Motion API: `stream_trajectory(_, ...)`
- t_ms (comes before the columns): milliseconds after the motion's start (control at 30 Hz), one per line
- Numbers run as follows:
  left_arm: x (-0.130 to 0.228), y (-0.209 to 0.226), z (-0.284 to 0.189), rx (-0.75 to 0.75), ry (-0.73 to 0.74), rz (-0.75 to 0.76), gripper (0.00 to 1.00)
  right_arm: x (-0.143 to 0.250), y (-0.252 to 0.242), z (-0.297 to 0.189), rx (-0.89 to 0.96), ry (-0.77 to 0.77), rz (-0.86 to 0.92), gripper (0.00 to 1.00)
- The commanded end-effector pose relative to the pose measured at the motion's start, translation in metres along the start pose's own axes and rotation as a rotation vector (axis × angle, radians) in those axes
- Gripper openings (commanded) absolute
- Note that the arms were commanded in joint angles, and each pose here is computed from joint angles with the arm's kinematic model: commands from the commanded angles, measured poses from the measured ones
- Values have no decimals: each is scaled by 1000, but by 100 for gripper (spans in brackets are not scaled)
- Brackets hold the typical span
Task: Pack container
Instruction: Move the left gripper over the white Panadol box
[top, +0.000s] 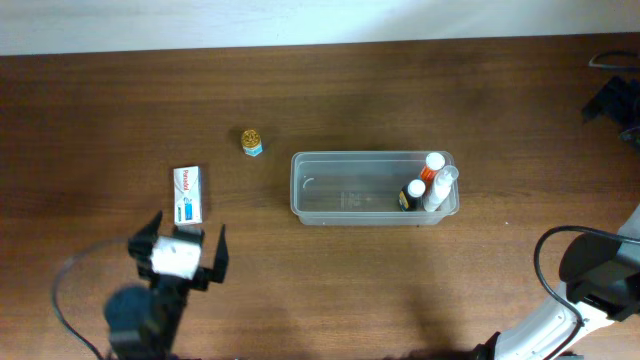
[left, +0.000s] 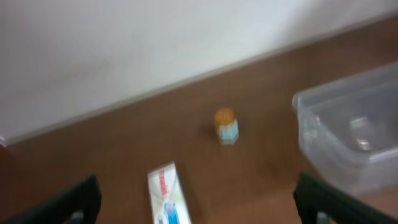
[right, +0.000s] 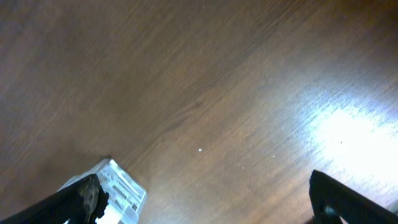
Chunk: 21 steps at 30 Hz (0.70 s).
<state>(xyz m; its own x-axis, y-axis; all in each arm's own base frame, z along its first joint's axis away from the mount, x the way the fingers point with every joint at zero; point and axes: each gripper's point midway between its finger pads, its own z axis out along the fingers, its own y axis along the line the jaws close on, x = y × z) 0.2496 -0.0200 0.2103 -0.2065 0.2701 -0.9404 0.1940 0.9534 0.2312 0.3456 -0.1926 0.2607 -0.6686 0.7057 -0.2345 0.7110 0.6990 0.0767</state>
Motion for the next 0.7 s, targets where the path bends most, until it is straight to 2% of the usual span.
stream_trajectory(0,-34,19,11,16,103,-19,99,3,0,-3,-5,1,11,98)
stream_trajectory(167,-57,31,47,116,302,-47,100,3,0,-3,-5,1,11,98)
stream_trajectory(300,-49,36,76,152,418,-76,99,3,0,-3,-5,1,11,98)
stream_trajectory(433,-10,37,103,160,613,-198,99,3,0,-3,-5,1,11,98)
stream_trajectory(667,73,26,141,209,867,-245,99,3,0,-3,-5,1,11,99)
